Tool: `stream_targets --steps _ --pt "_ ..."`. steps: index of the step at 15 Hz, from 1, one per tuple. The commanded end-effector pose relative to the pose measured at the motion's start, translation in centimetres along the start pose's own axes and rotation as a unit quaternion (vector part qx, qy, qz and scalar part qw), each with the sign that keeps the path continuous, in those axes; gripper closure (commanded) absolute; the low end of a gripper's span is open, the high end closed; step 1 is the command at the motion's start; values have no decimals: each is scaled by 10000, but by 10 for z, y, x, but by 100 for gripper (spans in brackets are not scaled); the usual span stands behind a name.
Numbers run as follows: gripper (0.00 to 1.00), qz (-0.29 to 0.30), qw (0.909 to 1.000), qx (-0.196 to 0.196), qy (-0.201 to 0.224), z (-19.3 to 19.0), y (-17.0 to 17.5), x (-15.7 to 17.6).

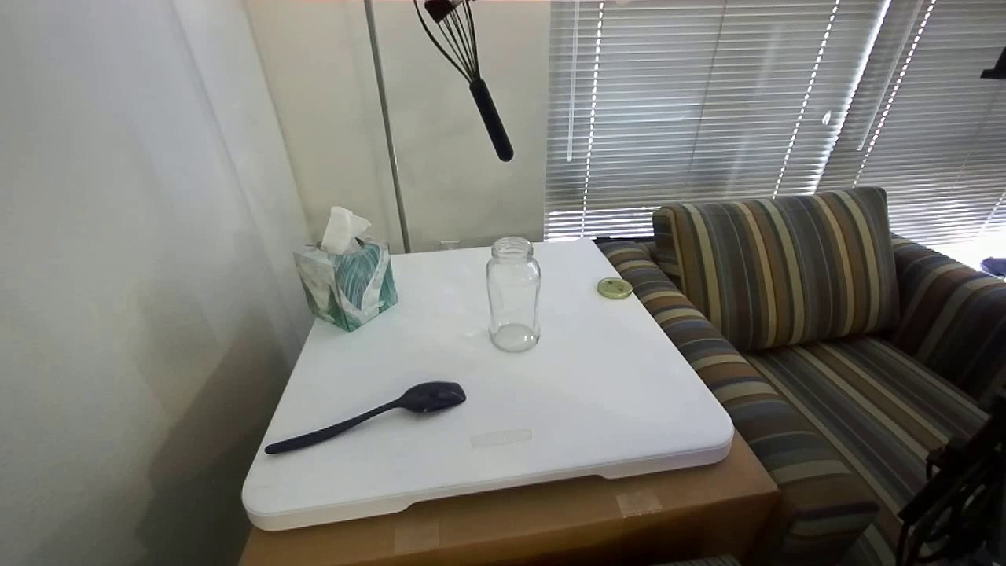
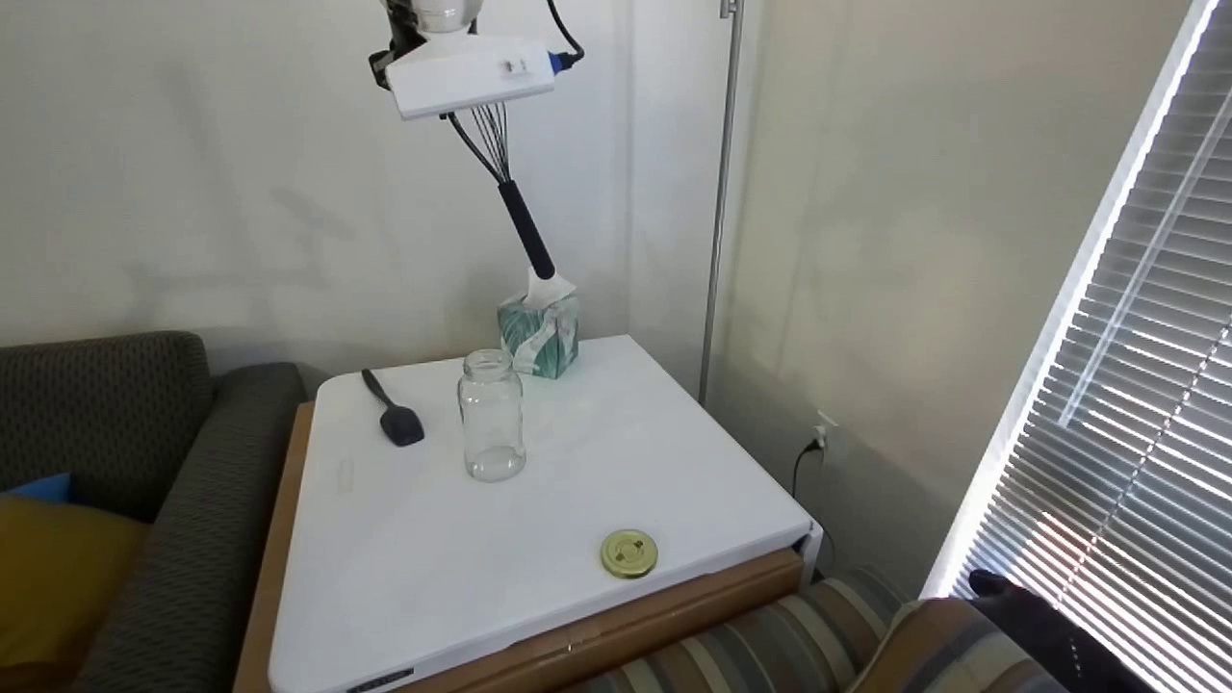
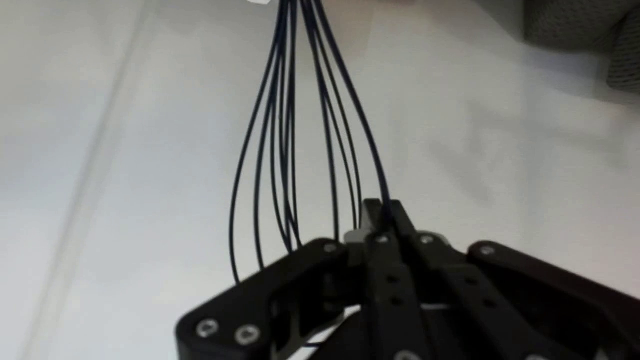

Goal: Put the whisker in the glass bottle

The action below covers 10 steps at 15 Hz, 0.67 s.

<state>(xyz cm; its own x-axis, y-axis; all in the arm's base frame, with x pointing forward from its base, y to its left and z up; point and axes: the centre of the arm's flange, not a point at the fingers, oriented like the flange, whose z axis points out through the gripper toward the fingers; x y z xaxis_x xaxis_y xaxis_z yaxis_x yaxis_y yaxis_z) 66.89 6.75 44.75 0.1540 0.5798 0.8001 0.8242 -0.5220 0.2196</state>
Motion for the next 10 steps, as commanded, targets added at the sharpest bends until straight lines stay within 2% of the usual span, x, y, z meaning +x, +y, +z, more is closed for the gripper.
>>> stream_targets --steps 1,4,10 --pt "99 234 9984 -99 495 -16 -3 -35" --pt "99 662 9955 41 684 -20 1 -49" --pt "99 1203 9865 633 913 -26 6 -62"
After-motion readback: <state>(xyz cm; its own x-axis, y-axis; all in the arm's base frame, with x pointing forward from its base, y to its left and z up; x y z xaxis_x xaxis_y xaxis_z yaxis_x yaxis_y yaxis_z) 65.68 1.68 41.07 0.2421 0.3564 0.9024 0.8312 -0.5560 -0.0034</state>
